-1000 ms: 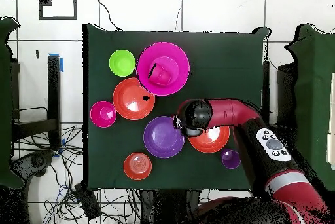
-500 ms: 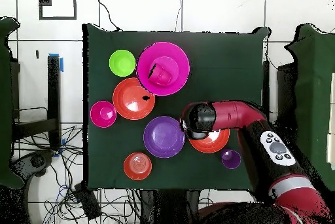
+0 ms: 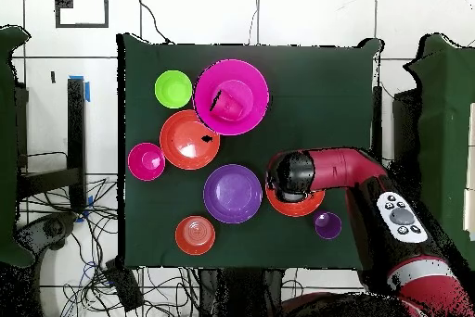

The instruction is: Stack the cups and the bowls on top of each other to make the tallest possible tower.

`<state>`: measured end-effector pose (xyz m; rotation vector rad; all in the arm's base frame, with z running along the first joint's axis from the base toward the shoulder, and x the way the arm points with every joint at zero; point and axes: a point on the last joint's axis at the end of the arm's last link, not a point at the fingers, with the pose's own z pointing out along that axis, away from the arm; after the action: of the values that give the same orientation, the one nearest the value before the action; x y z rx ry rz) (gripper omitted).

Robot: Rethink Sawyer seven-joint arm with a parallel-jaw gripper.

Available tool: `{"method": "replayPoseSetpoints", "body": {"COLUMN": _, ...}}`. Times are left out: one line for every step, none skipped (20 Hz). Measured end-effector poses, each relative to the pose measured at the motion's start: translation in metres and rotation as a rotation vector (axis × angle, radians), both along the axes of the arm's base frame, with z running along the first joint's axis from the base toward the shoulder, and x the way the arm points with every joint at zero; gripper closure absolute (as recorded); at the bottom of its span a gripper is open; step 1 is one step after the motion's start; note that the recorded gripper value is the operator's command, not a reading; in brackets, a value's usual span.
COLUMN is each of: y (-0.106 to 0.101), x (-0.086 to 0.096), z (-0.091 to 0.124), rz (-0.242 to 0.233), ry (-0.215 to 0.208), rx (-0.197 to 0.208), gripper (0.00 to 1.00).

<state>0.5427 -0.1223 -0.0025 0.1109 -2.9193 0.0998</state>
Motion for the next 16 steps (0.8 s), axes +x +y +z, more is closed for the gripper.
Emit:
{"method": "replayPoseSetpoints", "body": {"y": -0.001, "x": -0.001, "z": -0.001, "rz": 0.001, "ry": -0.002, "rx": -0.002, "gripper": 0.00}}
{"method": "replayPoseSetpoints", "body": {"y": -0.005, "x": -0.004, "z": -0.005, "rz": 0.008, "ry": -0.011, "rx": -0.009, "gripper": 0.00}}
{"method": "replayPoseSetpoints", "body": {"y": -0.007, "x": -0.005, "z": -0.007, "rz": 0.011, "ry": -0.017, "rx": -0.013, "gripper": 0.00}}
{"method": "replayPoseSetpoints", "body": {"y": -0.009, "x": -0.007, "z": -0.011, "rz": 0.016, "ry": -0.025, "rx": -0.015, "gripper": 0.00}}
{"method": "replayPoseSetpoints", "body": {"y": -0.009, "x": -0.008, "z": -0.013, "rz": 0.018, "ry": -0.029, "rx": -0.015, "gripper": 0.00}}
{"method": "replayPoseSetpoints", "body": {"y": -0.010, "x": -0.011, "z": -0.018, "rz": 0.021, "ry": -0.035, "rx": -0.013, "gripper": 0.00}}
{"method": "replayPoseSetpoints", "body": {"y": -0.010, "x": -0.012, "z": -0.021, "rz": 0.021, "ry": -0.039, "rx": -0.011, "gripper": 0.00}}
{"method": "replayPoseSetpoints", "body": {"y": -0.009, "x": -0.014, "z": -0.025, "rz": 0.021, "ry": -0.042, "rx": -0.007, "gripper": 0.00}}
{"method": "replayPoseSetpoints", "body": {"y": -0.009, "x": -0.016, "z": -0.029, "rz": 0.020, "ry": -0.045, "rx": -0.004, "gripper": 0.00}}
{"method": "replayPoseSetpoints", "body": {"y": -0.008, "x": -0.018, "z": -0.034, "rz": 0.018, "ry": -0.048, "rx": 0.002, "gripper": 0.00}}
{"method": "replayPoseSetpoints", "body": {"y": -0.007, "x": -0.019, "z": -0.036, "rz": 0.018, "ry": -0.049, "rx": 0.004, "gripper": 0.00}}
{"method": "replayPoseSetpoints", "body": {"y": -0.007, "x": -0.021, "z": -0.039, "rz": 0.017, "ry": -0.050, "rx": 0.009, "gripper": 0.00}}
{"method": "replayPoseSetpoints", "body": {"y": -0.005, "x": -0.023, "z": -0.044, "rz": 0.015, "ry": -0.052, "rx": 0.017, "gripper": 0.00}}
{"method": "replayPoseSetpoints", "body": {"y": -0.002, "x": -0.026, "z": -0.051, "rz": 0.014, "ry": -0.055, "rx": 0.028, "gripper": 0.00}}
{"method": "replayPoseSetpoints", "body": {"y": -0.002, "x": -0.026, "z": -0.053, "rz": 0.012, "ry": -0.055, "rx": 0.030, "gripper": 0.00}}
{"method": "replayPoseSetpoints", "body": {"y": -0.003, "x": -0.026, "z": -0.052, "rz": 0.011, "ry": -0.057, "rx": 0.030, "gripper": 0.00}}
